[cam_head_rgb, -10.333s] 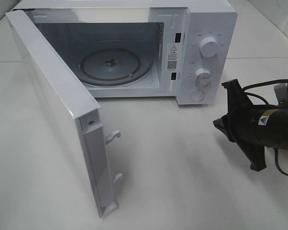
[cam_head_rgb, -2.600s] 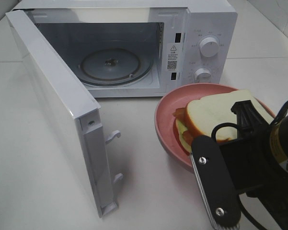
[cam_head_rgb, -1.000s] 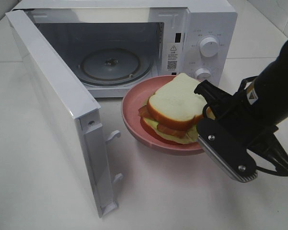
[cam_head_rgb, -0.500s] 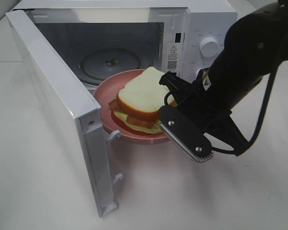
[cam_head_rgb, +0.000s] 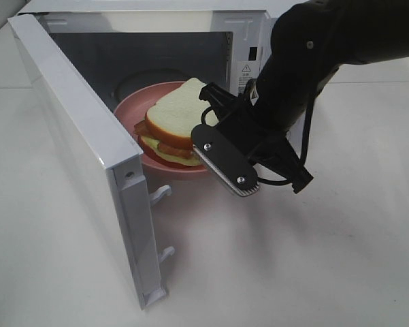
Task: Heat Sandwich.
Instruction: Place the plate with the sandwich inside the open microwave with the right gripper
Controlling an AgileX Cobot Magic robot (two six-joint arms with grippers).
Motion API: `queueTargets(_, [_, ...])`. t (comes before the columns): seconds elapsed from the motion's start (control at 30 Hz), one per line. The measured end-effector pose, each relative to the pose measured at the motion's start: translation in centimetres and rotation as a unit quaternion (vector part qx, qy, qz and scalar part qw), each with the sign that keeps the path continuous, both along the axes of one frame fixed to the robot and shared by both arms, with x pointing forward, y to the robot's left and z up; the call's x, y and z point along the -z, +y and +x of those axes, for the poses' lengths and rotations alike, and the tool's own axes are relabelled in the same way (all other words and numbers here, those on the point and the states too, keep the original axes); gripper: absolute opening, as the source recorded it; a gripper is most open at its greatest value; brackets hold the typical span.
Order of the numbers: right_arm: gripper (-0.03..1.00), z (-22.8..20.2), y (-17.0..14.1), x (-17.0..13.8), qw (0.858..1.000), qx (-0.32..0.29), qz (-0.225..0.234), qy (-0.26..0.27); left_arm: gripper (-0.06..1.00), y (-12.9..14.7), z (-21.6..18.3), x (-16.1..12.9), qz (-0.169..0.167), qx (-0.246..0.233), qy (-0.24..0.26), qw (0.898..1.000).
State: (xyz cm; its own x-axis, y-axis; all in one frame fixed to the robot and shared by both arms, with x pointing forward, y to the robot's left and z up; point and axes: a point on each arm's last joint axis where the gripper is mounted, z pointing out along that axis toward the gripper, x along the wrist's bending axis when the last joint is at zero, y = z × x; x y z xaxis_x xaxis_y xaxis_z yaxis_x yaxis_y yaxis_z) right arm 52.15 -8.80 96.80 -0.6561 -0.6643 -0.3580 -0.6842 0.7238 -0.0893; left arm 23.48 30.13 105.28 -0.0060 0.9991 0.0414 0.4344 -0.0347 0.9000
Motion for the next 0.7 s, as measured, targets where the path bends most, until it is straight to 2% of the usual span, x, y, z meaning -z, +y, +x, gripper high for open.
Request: queueTargets(0.7, [0.03, 3.3, 3.2, 0.3, 1.000, 0.016, 0.006, 0.015, 0.99, 0.0, 0.0, 0.0, 0.000, 0.000, 0.000, 1.000])
